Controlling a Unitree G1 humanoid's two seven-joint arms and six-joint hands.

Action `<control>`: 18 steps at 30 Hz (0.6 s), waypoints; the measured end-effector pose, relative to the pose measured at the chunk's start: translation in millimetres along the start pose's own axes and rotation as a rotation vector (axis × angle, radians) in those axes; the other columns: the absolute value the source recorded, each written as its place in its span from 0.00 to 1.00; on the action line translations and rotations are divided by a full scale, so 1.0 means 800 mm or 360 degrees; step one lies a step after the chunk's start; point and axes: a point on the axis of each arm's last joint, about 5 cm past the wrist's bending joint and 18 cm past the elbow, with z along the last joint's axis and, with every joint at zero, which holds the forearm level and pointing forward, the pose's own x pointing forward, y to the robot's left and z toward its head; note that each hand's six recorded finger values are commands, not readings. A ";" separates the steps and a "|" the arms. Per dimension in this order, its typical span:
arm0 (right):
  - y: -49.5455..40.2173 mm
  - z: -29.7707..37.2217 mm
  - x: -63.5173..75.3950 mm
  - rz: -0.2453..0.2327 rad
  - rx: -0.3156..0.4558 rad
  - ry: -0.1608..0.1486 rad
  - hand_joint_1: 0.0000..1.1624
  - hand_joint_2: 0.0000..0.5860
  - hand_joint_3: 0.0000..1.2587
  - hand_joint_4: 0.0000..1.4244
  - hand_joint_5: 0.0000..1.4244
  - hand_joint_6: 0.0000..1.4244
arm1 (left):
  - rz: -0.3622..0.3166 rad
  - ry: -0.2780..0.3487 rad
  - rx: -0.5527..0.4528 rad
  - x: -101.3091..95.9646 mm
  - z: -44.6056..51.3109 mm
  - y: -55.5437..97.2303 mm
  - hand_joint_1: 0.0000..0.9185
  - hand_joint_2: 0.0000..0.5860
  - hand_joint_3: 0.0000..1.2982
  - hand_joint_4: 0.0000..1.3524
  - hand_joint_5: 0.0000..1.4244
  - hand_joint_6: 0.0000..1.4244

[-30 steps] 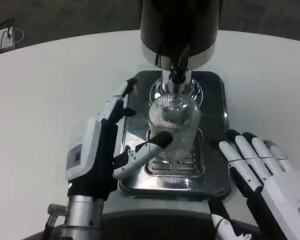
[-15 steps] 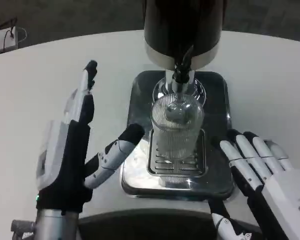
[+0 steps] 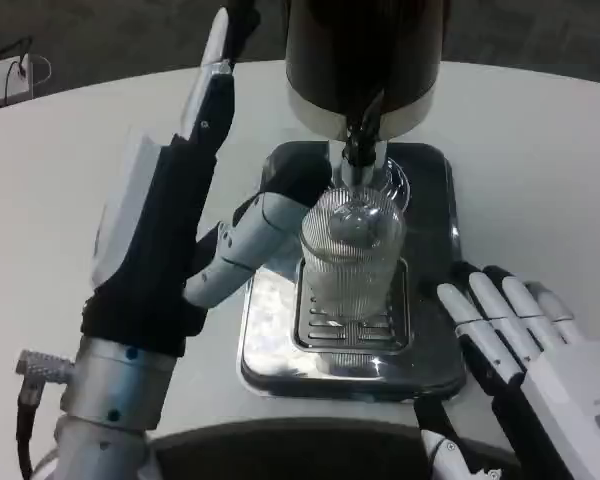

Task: Grasp the cup under the faucet to collect the drink, then remove the cup.

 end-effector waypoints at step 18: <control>-0.001 0.0012 -0.002 0.0000 0.0002 -0.0003 0.15 0.91 0.06 0.00 0.00 0.02 | -0.0211 -0.0066 -0.0140 0.038 0.014 -0.004 0.00 0.25 0.00 0.00 0.00 0.00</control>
